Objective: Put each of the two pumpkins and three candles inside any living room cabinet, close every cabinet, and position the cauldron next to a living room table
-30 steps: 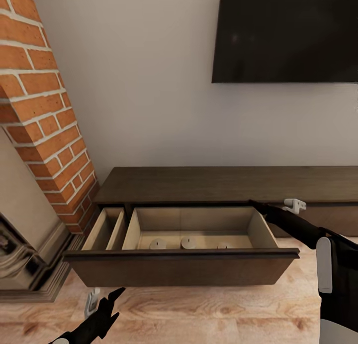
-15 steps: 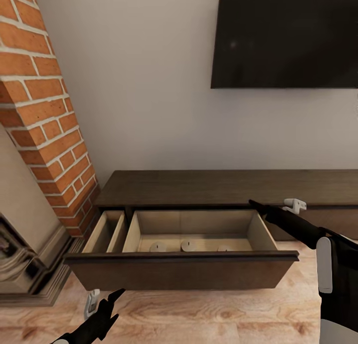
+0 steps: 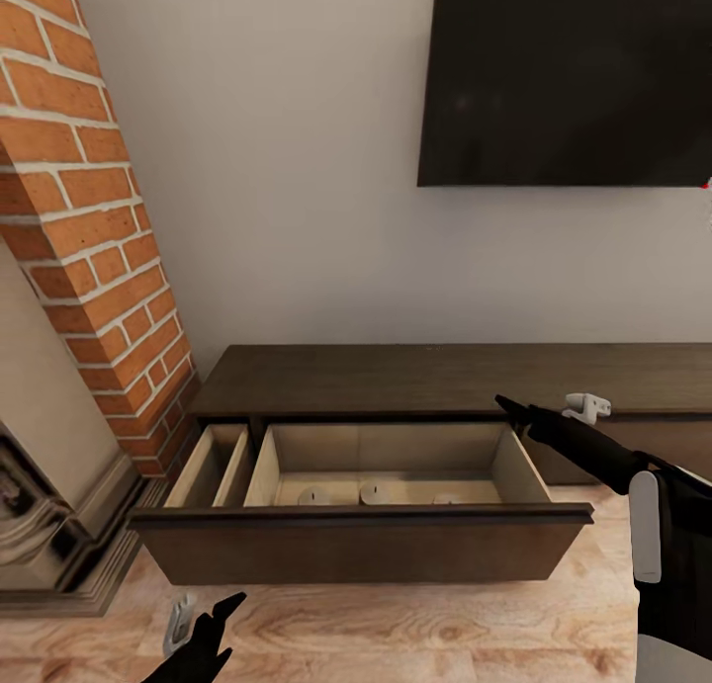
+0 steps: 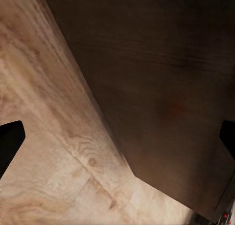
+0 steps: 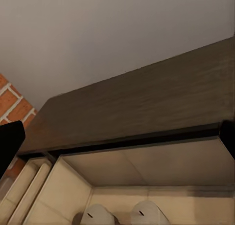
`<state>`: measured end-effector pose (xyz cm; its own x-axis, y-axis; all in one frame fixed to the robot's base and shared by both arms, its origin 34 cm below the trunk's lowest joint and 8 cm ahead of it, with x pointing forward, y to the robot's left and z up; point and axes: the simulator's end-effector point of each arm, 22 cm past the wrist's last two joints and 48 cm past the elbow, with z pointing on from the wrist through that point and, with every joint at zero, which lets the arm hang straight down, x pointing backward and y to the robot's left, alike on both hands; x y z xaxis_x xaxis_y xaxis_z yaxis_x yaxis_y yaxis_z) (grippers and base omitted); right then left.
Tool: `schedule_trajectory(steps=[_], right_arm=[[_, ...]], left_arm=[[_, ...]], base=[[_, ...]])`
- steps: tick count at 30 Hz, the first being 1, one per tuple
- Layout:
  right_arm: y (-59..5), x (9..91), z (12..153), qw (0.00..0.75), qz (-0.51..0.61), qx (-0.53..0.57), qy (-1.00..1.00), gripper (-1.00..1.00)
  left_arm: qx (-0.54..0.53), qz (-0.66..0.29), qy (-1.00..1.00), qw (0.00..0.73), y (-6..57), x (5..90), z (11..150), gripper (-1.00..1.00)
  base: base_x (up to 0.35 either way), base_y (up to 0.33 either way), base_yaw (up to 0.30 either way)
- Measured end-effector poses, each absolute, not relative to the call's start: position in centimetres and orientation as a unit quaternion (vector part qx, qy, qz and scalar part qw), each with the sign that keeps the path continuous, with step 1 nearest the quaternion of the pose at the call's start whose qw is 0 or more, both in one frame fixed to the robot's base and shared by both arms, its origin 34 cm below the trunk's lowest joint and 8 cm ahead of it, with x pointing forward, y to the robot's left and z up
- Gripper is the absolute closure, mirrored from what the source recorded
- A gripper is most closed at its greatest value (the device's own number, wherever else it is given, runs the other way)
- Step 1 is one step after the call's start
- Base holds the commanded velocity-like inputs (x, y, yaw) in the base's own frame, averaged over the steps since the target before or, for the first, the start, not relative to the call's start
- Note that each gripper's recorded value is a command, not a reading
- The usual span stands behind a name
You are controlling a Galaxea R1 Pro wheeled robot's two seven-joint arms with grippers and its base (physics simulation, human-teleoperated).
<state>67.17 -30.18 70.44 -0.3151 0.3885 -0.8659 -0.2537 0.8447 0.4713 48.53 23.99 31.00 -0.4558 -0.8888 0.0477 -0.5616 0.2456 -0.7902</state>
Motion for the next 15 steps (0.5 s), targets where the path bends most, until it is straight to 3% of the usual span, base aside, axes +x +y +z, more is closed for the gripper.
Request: schedule_trajectory(steps=[15], right_arm=[[-30.2, 66.9, 72.1, 0.600, 0.270, 0.034, 0.752, -1.00]], left_arm=[[-0.412, -0.319, 0.818, 0.241, 25.6, 51.8, 30.5, -1.00]], base=[[0.000, 0.000, 0.000]])
